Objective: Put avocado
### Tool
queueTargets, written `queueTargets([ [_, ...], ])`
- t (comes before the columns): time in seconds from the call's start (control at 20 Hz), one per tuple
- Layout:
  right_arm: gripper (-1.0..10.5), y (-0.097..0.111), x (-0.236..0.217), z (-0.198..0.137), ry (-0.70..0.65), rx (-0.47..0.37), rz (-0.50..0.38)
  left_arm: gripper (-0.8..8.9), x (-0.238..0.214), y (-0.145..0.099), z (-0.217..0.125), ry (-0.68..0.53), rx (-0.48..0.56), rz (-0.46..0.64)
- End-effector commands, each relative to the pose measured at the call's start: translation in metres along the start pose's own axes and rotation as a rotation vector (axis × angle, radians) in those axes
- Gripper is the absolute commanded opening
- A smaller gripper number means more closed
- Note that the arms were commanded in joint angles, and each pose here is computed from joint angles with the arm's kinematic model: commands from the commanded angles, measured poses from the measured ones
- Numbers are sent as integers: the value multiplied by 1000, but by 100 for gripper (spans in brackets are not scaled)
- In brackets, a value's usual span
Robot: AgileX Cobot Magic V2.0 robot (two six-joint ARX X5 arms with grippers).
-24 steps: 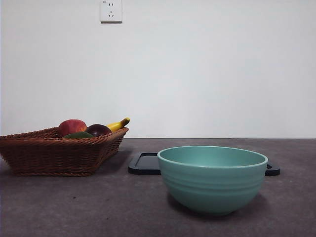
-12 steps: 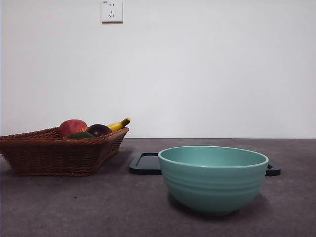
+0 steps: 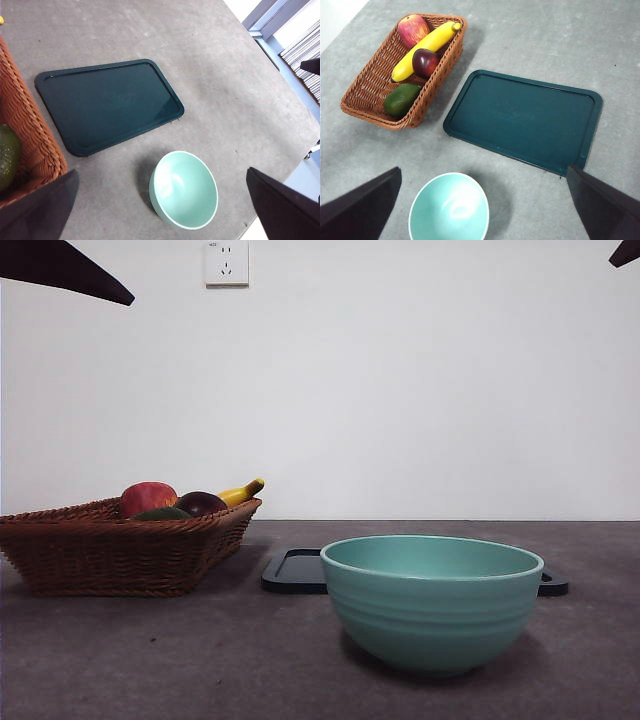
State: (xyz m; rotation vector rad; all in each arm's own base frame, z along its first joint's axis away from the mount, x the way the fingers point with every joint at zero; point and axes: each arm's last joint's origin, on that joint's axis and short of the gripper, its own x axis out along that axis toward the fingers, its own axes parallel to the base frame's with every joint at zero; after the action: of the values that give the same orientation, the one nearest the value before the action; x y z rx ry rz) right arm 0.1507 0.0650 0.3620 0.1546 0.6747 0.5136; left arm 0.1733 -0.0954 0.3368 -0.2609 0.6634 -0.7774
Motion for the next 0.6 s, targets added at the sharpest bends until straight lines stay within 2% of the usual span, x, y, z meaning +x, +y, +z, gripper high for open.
queueTargets([
  [0.05, 554, 2, -2, 5, -20, -15, 7, 666, -2, -4, 6, -15, 25, -9],
  [0.2, 554, 2, -3, 5, -20, -15, 7, 648, -3, -1, 5, 9, -2, 16],
  [0.35, 554, 2, -3, 5, -22, -15, 8, 647, -7, 11, 14, 124, -66, 186],
  [0.5, 554, 2, -3, 5, -22, -15, 10, 648, -1, 26, 31, 290, -30, 378],
  [0.6, 554, 2, -3, 5, -22, -15, 11, 648, 14, 36, 42, 372, -15, 420],
])
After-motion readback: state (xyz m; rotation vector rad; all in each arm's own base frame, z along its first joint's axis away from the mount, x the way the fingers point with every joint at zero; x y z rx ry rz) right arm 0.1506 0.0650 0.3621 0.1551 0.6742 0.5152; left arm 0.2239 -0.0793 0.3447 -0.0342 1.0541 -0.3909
